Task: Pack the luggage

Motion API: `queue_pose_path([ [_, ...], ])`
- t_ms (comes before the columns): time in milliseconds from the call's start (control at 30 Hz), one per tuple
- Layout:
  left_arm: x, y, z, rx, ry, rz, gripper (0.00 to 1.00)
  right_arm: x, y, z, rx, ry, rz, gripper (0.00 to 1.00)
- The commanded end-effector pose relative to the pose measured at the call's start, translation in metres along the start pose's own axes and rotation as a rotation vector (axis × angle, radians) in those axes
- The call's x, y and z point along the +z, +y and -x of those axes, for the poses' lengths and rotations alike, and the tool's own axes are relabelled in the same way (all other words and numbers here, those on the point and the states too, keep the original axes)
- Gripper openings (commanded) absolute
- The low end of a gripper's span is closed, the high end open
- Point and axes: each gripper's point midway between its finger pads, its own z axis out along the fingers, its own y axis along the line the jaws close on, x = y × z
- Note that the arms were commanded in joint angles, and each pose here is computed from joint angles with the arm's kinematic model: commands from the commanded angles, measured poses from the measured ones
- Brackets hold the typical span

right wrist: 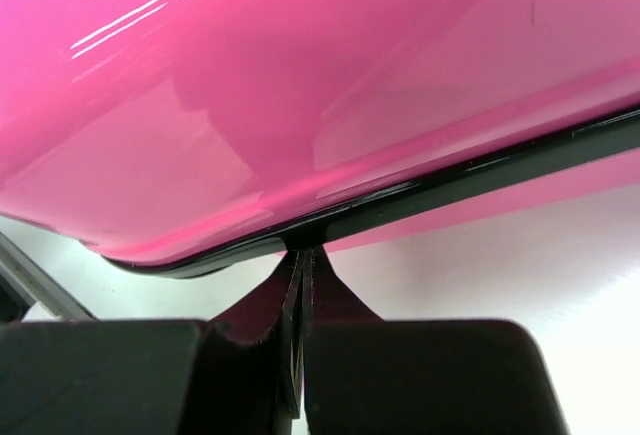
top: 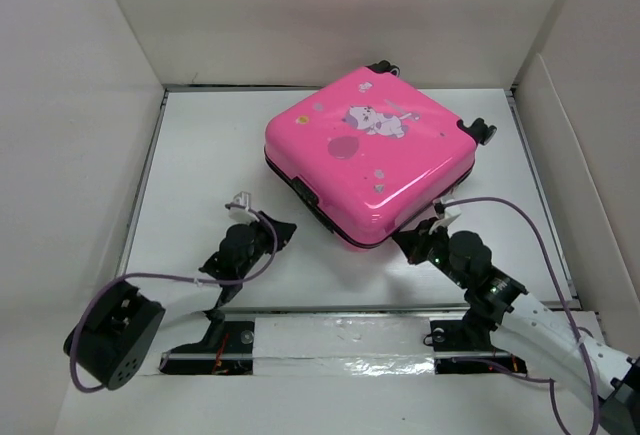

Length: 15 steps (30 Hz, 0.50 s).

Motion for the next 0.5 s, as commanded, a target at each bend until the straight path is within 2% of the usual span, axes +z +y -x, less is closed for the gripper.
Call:
queue_pose_path([
  [0,-0.024,0.018,-0.038,0.018,0.109,0.048,0.0,-0.002,0.005,0.051,-0.033,-0.112,0.016,0.0],
  [67,-0.033,0.006,-0.04,0.0,0.093,0.026,0.0,-0.002,0.009,0.037,-0.044,-0.044,0.052,0.0],
  [100,-0.043,0.0,-0.059,0.021,0.15,0.008,0.0,-0.002,0.007,0.031,-0.043,-0.023,0.043,0.0],
  [167,-0.052,-0.019,-0.063,0.011,0.132,-0.038,0.0,-0.004,0.001,0.028,-0.037,-0.024,0.021,0.0],
  [200,-0.063,-0.027,-0.081,0.047,0.187,-0.067,0.0,-0.004,0.002,0.028,-0.032,-0.031,0.025,0.0],
  [267,-0.066,-0.046,-0.072,0.071,0.138,-0.079,0.0,-0.005,0.005,0.025,-0.026,-0.033,0.047,0.18],
  [333,-0.067,-0.058,-0.069,0.134,0.127,-0.095,0.0,-0.006,0.008,0.016,-0.018,-0.014,0.083,0.47],
  [367,-0.065,-0.07,-0.066,0.142,0.125,-0.105,0.0,-0.005,0.008,0.014,-0.013,-0.017,0.091,0.5],
  [400,-0.063,-0.076,-0.064,0.162,0.122,-0.114,0.04,-0.004,0.01,0.012,-0.004,-0.018,0.1,0.52],
  [467,-0.058,-0.094,-0.062,0.193,0.124,-0.134,0.09,-0.003,0.009,0.013,-0.013,-0.033,0.095,0.52],
])
